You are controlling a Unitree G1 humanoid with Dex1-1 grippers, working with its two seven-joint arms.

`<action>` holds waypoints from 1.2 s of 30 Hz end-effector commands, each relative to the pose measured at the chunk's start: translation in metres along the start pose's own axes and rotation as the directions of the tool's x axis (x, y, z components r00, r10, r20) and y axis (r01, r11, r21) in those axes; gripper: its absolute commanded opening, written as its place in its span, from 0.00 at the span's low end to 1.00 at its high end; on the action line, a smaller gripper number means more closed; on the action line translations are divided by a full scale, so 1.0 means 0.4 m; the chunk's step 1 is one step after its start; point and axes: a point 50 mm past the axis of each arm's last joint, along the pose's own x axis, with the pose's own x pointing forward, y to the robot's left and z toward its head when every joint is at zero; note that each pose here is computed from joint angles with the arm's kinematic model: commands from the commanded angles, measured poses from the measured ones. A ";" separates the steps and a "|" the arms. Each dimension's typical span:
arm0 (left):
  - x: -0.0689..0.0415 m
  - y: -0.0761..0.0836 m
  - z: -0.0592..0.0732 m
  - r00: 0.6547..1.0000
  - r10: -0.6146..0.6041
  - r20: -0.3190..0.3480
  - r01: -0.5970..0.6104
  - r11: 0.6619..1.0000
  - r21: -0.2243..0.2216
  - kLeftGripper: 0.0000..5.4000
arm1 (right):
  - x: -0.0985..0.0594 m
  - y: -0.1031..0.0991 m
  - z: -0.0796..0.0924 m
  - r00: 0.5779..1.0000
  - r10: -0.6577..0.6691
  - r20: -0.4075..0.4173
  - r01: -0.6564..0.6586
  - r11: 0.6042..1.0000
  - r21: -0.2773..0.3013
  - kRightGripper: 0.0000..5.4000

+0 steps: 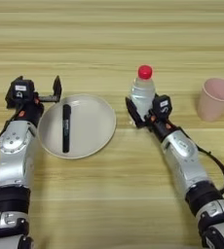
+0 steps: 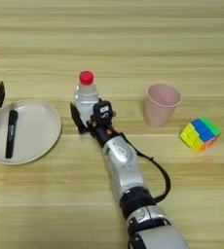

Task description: Move the objects on the table

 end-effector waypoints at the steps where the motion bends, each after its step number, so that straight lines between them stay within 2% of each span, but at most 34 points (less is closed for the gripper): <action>1: 0.001 -0.004 0.000 1.000 0.004 -0.007 -0.004 1.000 0.000 1.00 | -0.010 -0.004 -0.005 1.000 0.005 -0.015 -0.005 1.000 -0.016 0.86; 8: -0.001 -0.007 -0.001 1.000 0.004 -0.006 -0.004 1.000 -0.002 1.00 | -0.028 -0.009 0.001 1.000 -0.002 -0.007 0.002 0.999 -0.048 0.99; 18: -0.003 -0.013 -0.003 1.000 -0.001 -0.008 0.001 1.000 -0.008 1.00 | -0.112 -0.022 -0.001 0.999 -0.038 -0.036 0.035 0.996 -0.080 0.99; 24: -0.001 -0.013 -0.003 1.000 -0.001 -0.007 0.001 1.000 -0.007 1.00 | -0.163 -0.009 0.005 0.998 -0.041 -0.050 0.037 0.995 -0.087 0.99; 31: -0.002 -0.014 -0.003 1.000 -0.002 -0.008 0.002 1.000 -0.010 1.00 | -0.225 0.004 0.033 0.997 -0.061 -0.046 0.056 0.992 -0.114 0.99; 36: -0.001 -0.013 -0.003 1.000 -0.002 -0.008 0.002 1.000 -0.012 1.00 | -0.269 -0.016 0.059 0.992 -0.125 -0.028 0.119 0.980 -0.158 0.99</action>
